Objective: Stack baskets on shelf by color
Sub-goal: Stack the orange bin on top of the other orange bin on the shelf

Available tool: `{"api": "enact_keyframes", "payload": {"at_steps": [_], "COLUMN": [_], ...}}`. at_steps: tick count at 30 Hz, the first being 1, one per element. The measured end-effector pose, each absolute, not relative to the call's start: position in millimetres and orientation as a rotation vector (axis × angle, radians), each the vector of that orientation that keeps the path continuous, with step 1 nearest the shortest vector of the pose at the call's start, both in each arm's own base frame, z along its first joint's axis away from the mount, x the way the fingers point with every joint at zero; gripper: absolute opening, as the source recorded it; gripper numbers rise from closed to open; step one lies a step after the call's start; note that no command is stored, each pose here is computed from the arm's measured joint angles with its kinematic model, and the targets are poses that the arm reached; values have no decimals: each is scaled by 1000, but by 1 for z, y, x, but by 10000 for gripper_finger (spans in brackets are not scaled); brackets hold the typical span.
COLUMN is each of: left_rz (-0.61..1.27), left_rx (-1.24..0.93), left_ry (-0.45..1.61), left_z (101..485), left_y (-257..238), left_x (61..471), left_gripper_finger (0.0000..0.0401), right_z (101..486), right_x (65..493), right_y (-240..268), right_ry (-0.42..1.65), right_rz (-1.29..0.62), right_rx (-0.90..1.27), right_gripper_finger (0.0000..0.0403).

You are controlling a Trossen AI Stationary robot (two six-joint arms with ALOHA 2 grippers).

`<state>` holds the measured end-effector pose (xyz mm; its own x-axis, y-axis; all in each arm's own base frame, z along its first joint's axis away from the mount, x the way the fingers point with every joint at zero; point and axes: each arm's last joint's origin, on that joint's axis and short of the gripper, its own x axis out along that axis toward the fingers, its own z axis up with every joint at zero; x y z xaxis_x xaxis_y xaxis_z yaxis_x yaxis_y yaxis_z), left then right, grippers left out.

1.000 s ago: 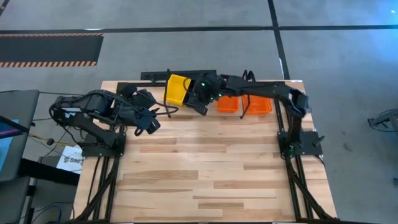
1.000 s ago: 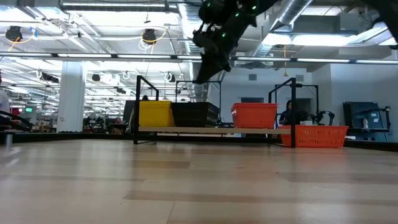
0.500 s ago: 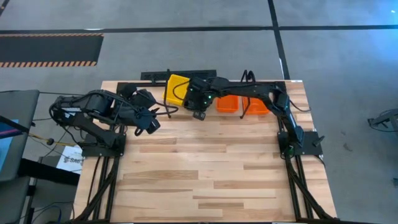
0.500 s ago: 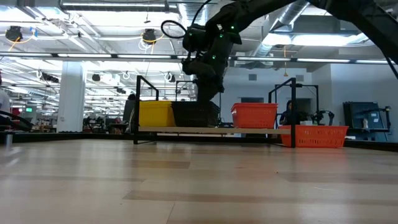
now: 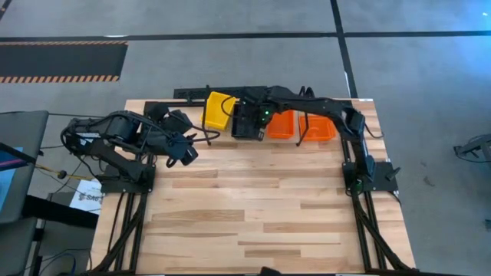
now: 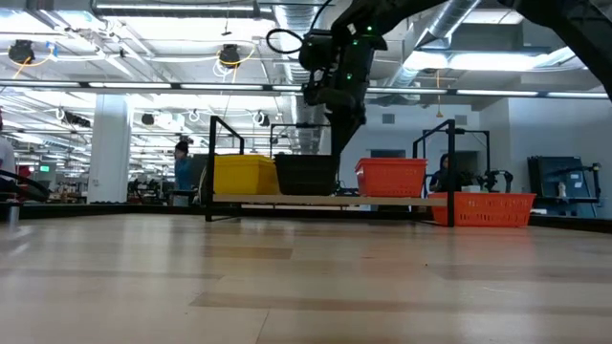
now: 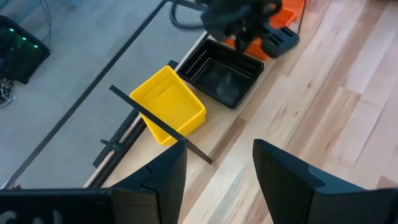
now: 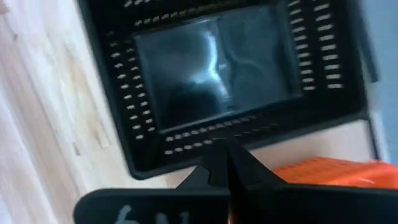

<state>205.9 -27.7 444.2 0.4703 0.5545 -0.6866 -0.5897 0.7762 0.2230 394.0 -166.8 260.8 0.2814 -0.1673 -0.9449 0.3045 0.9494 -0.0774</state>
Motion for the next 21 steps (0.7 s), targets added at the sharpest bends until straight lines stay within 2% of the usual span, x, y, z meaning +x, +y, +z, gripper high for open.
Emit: {"api": "enact_keyframes", "payload": {"at_steps": [21], "left_rz": [700], "left_rx": [-61], "left_ry": [823], "left_z": [444], "left_y": [-28], "left_x": [206], "left_gripper_finger": [174], "right_z": [271], "right_x": [400], "right_y": [-174], "right_ry": [1110], "right_rz": [-369], "right_rx": [128], "right_gripper_finger": [0]}}
